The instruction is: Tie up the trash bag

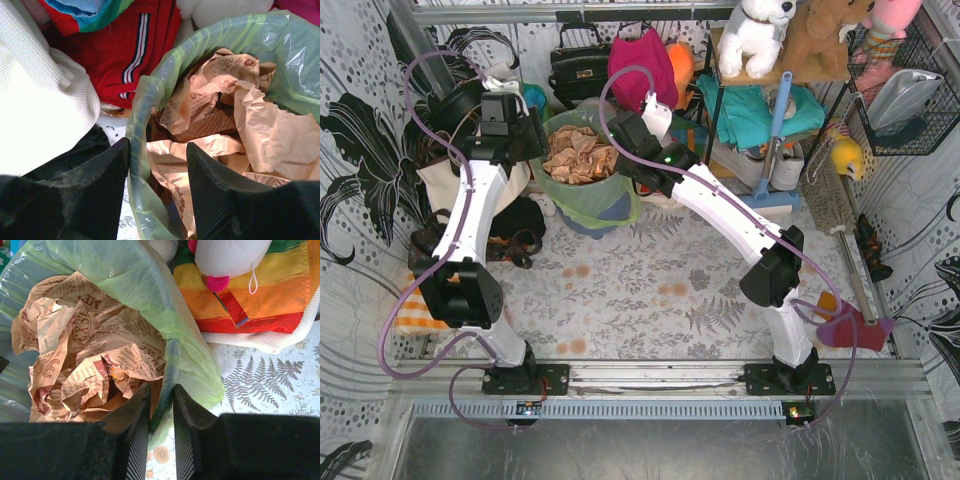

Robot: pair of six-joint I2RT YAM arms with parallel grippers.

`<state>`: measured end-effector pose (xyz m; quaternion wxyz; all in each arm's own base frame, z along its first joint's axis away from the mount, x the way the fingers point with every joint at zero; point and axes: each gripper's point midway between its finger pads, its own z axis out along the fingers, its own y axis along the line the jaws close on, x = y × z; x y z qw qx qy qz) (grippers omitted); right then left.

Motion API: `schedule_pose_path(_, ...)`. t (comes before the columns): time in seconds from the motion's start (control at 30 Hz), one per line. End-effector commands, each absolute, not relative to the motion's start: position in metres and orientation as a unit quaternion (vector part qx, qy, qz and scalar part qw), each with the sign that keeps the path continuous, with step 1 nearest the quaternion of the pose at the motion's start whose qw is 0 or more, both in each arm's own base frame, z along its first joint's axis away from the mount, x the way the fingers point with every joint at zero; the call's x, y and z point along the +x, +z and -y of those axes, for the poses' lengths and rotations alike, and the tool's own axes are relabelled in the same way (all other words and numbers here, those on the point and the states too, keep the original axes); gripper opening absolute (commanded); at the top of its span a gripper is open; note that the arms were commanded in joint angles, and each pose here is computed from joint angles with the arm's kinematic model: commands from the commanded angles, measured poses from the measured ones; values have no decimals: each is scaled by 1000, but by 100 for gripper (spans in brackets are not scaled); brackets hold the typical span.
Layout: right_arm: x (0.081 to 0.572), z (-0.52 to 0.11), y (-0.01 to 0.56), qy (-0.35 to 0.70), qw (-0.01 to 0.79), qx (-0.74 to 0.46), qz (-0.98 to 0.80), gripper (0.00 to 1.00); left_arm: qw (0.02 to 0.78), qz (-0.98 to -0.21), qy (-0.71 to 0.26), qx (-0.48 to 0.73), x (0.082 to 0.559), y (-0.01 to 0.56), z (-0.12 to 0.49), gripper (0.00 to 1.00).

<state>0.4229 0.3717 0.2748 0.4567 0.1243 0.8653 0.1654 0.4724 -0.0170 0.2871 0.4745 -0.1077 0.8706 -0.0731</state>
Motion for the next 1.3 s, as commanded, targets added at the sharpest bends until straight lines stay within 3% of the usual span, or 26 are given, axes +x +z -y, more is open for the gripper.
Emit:
schedule_pose_path(0.0, 419, -373, 272, 160, 452, 109, -871, 21, 496, -860, -75, -94, 475, 303, 16, 55)
schedule_pose_path(0.6, 418, -373, 271, 160, 456, 95, -870, 0, 485, -869, -36, -95, 470, 292, 3, 22)
schedule_pose_path(0.9, 412, -360, 291, 157, 479, 74, -860, 0, 465, -880, -58, -80, 450, 290, 13, 0)
schedule_pose_path(1.27, 374, -334, 315, 180, 475, 35, -861, 0, 414, -894, -173, -18, 383, 296, 75, 0)
